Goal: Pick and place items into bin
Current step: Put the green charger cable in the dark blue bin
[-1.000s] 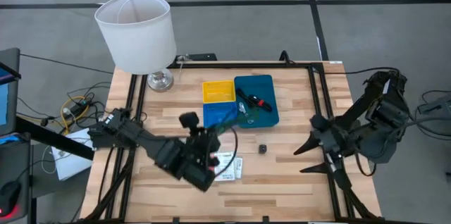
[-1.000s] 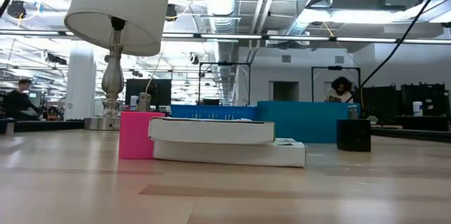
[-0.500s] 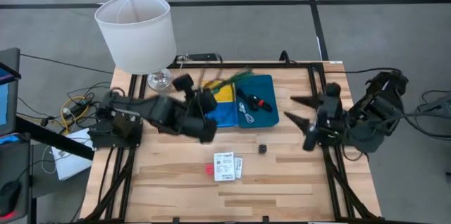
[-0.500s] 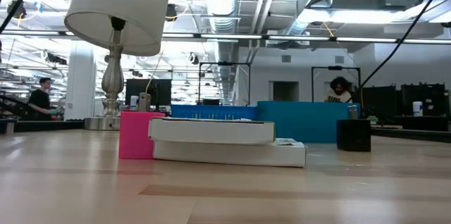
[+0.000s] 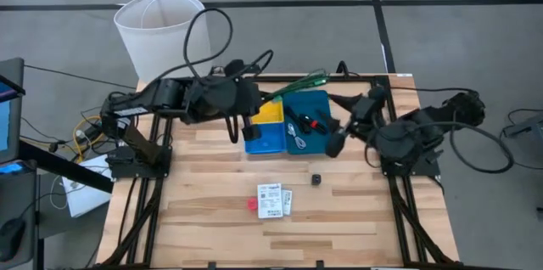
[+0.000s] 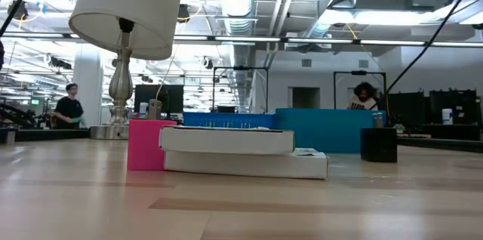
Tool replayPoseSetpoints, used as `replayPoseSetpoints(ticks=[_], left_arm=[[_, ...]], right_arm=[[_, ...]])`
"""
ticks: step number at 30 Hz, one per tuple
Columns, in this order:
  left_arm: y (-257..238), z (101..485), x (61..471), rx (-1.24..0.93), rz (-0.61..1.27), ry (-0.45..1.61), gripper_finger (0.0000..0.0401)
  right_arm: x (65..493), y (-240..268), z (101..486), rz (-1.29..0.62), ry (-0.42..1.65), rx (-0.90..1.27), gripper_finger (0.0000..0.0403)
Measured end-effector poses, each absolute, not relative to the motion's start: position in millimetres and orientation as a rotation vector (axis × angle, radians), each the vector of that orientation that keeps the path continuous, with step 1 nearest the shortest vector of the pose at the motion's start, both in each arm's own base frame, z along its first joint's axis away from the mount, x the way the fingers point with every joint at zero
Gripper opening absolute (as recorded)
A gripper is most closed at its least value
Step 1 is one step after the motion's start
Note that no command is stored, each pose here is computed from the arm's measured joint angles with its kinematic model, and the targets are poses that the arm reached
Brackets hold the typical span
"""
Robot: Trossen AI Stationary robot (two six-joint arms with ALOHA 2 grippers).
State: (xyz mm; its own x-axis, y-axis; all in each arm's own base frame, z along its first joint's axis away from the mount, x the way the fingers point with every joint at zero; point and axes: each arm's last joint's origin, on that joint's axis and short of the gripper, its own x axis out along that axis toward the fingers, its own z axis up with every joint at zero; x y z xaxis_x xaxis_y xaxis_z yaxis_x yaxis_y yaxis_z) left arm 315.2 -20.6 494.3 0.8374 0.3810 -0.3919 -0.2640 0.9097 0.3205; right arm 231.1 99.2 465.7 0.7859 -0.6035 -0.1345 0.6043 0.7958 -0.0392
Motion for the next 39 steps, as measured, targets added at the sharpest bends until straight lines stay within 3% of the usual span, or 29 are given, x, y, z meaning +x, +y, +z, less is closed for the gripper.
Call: replayPoseSetpoints(ticks=[15, 32, 39], left_arm=[[-17, 505, 299, 0.311, 0.159, 0.446, 0.0002], [-24, 509, 295, 0.292, 0.092, 0.418, 0.0002], [-24, 509, 295, 0.271, 0.093, 0.414, 0.0008]], right_arm=[[267, 99, 478, -0.691, -0.002, 0.013, 0.023], [285, 71, 484, -0.45, -0.049, 0.029, 0.0205], [285, 70, 484, -0.448, -0.05, 0.022, 0.0203]])
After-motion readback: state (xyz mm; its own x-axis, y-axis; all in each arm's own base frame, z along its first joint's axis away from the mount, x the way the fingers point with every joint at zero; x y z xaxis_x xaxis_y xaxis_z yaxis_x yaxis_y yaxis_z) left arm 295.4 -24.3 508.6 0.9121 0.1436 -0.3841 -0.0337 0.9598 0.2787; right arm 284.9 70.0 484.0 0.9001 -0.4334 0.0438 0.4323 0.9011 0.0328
